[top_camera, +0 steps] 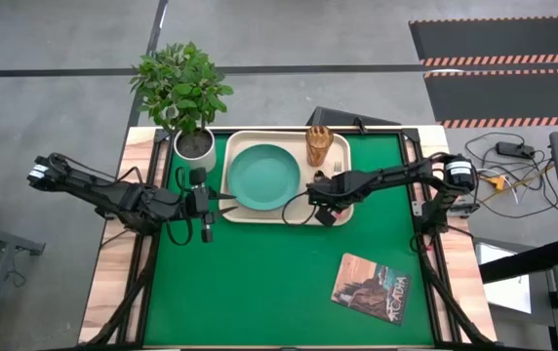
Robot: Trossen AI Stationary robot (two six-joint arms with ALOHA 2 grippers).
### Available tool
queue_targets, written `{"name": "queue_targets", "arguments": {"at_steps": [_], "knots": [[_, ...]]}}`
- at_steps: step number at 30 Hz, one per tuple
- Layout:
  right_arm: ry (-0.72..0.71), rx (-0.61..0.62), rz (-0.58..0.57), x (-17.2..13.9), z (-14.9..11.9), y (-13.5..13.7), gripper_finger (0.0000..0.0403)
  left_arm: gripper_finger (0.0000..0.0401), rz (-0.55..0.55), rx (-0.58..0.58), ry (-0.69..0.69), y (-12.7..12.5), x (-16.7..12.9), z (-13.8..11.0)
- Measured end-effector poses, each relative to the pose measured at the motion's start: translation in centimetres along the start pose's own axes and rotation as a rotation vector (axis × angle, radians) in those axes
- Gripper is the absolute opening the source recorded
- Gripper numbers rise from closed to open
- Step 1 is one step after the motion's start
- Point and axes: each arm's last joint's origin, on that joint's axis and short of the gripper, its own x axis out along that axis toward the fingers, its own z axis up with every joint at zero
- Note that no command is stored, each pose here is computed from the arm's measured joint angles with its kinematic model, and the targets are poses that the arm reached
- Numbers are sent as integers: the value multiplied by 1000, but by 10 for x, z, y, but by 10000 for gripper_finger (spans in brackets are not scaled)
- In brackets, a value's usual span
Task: Pick and place plate/cup/fork/spoon on tray
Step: Adjust the spoon and the fork on the white tray
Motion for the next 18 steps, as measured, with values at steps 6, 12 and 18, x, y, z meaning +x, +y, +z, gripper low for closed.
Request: {"name": "queue_targets", "arguments": {"at_steps": [6, 12, 18], "knots": [[-40, -1, -39, -3, 3, 0, 8, 96, 0, 0, 0, 0, 0, 0], [-58, 13, -64, -3, 14, -13, 8, 96, 0, 0, 0, 0, 0, 0], [-38, 19, -83, 4, 26, -38, 8, 96, 0, 0, 0, 0, 0, 0]]}}
